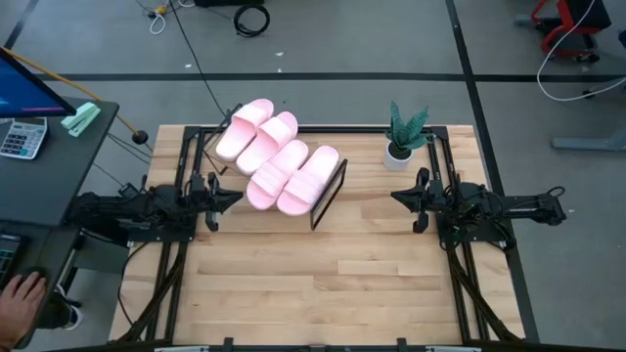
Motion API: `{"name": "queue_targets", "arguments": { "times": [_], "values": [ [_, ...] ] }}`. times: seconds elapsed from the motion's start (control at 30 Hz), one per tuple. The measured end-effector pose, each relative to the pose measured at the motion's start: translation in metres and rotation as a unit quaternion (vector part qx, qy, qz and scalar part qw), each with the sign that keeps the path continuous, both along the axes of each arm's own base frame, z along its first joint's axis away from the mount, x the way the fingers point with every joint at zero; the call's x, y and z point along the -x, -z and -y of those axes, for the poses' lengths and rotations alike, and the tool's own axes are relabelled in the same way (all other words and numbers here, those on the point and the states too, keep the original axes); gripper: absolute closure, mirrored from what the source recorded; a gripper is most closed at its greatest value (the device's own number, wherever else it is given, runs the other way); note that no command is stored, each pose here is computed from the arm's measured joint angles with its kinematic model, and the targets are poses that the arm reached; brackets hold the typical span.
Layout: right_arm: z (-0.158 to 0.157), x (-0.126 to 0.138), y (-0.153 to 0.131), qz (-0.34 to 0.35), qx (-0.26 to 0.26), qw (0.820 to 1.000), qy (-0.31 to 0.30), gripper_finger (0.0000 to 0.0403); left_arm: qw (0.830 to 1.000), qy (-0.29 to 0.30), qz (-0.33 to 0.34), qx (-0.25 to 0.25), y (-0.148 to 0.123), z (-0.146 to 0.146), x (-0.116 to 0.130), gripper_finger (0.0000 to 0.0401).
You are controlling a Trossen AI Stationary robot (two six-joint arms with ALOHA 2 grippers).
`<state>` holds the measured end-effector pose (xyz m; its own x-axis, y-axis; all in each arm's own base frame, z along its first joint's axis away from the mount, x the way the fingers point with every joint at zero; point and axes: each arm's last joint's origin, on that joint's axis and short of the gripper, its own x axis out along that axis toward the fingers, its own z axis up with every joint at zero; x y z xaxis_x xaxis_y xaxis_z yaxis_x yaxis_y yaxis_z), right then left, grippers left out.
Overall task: Pick and place slides into the shelf
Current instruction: Return to Home Position
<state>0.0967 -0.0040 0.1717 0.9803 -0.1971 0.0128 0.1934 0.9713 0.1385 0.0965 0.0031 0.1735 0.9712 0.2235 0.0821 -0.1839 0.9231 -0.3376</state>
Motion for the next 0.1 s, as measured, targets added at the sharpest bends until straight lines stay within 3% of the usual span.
{"name": "queue_targets", "arguments": {
  "times": [0.1],
  "values": [
    [0.0,0.0,0.0,0.0,0.0,1.0,0.0,0.0389,1.0,0.0,0.0,0.0,0.0,0.0,0.0,0.0378]
  ]
}}
